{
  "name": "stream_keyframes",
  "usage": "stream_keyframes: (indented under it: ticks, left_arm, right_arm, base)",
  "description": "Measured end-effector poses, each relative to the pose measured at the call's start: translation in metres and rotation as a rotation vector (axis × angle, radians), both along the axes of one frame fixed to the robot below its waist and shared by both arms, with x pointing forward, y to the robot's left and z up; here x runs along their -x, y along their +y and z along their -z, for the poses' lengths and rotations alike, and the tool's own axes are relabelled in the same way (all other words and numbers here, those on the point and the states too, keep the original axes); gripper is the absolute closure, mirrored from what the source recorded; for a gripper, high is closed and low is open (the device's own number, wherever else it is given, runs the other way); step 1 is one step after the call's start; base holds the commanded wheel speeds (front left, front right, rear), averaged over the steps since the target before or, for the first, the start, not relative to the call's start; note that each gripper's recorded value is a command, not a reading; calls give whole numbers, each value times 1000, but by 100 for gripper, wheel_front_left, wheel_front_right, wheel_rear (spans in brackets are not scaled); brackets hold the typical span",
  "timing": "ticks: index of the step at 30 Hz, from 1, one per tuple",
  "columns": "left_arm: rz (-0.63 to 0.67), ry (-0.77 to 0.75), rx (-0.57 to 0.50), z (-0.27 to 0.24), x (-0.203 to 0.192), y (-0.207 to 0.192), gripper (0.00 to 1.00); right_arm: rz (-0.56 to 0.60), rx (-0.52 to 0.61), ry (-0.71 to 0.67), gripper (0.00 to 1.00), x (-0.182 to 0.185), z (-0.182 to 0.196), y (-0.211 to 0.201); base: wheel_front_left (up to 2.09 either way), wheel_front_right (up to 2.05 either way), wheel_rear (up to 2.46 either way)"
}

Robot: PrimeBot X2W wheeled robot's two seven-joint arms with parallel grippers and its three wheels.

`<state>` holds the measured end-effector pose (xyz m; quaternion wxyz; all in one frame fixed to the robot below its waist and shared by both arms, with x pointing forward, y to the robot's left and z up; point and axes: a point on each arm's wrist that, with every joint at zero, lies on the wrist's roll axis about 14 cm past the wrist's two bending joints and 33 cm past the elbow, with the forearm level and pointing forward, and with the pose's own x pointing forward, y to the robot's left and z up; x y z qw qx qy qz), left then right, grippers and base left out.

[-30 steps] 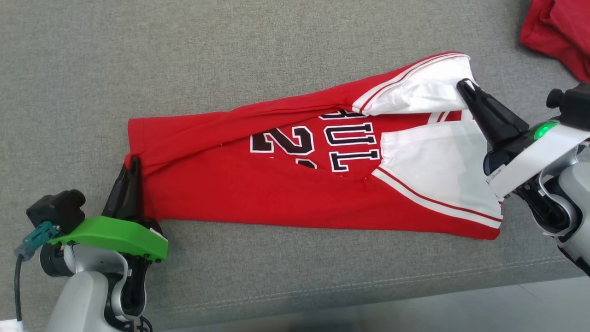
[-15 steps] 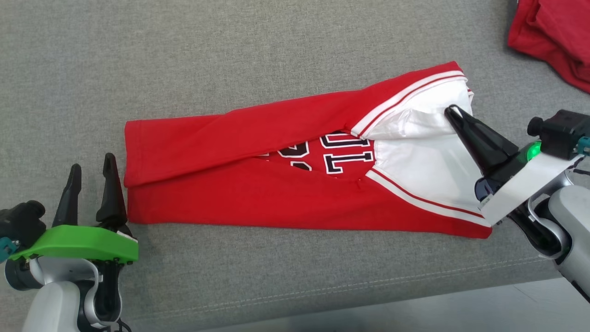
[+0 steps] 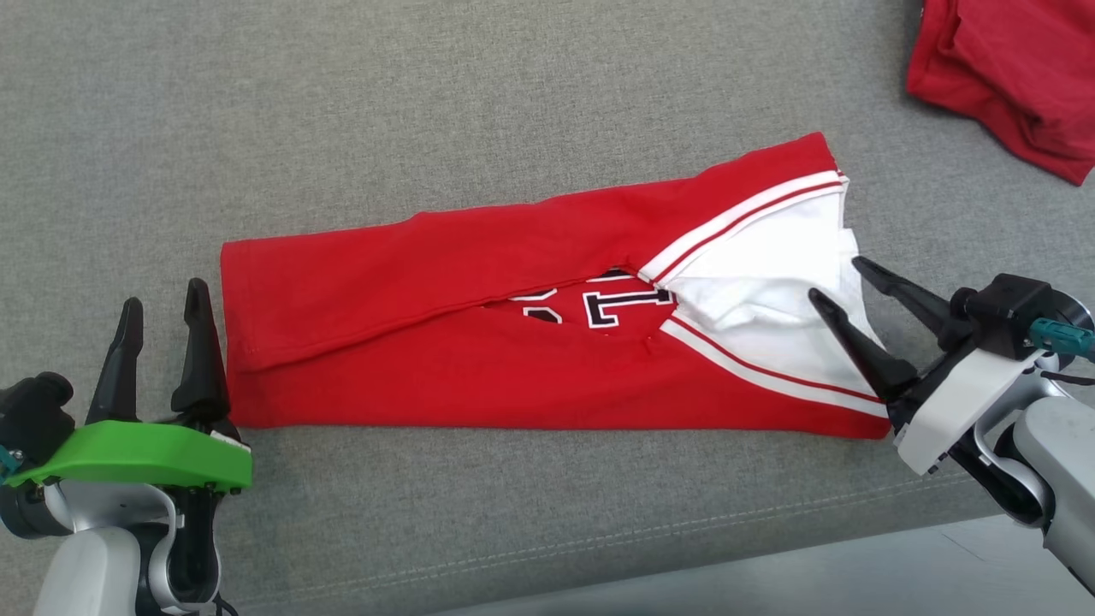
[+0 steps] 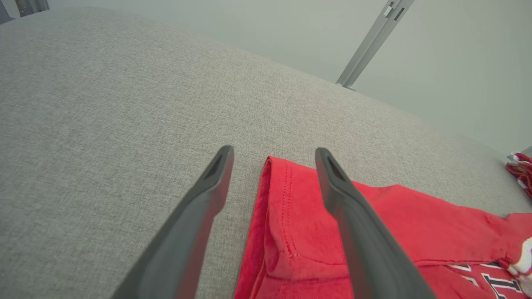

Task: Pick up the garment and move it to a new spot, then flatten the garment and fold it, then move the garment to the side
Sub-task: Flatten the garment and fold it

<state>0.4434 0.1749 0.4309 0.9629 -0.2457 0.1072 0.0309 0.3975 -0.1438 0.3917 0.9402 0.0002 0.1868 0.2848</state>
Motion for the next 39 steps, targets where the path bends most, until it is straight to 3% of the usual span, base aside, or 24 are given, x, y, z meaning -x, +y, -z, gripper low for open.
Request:
stream_keyframes:
  ticks: [10,14,19,24,31,39]
  left_arm:
    - [8,-6,-9,-5,3,-3,0]
    - [20,-29,-6,-13,3,-9,0]
    - [33,-63,-1,-26,5,-17,0]
    - [54,-89,8,-37,10,-28,0]
    - [58,-112,8,-49,18,-31,0]
    - [16,-122,-3,-56,29,-17,0]
  right_arm:
    - [103,12,76,0,20,19,-23]
    - [225,0,124,0,30,26,-48]
    - [391,-109,67,0,10,1,-70]
    - [424,-146,92,0,17,1,-71]
    - [454,-279,232,0,17,12,-50]
    - [418,-273,359,0,8,23,-42]
  base:
    - [0,0,0]
    - [0,0,0]
    - [0,0,0]
    - [0,0,0]
    - [0,0,0]
    - [0,0,0]
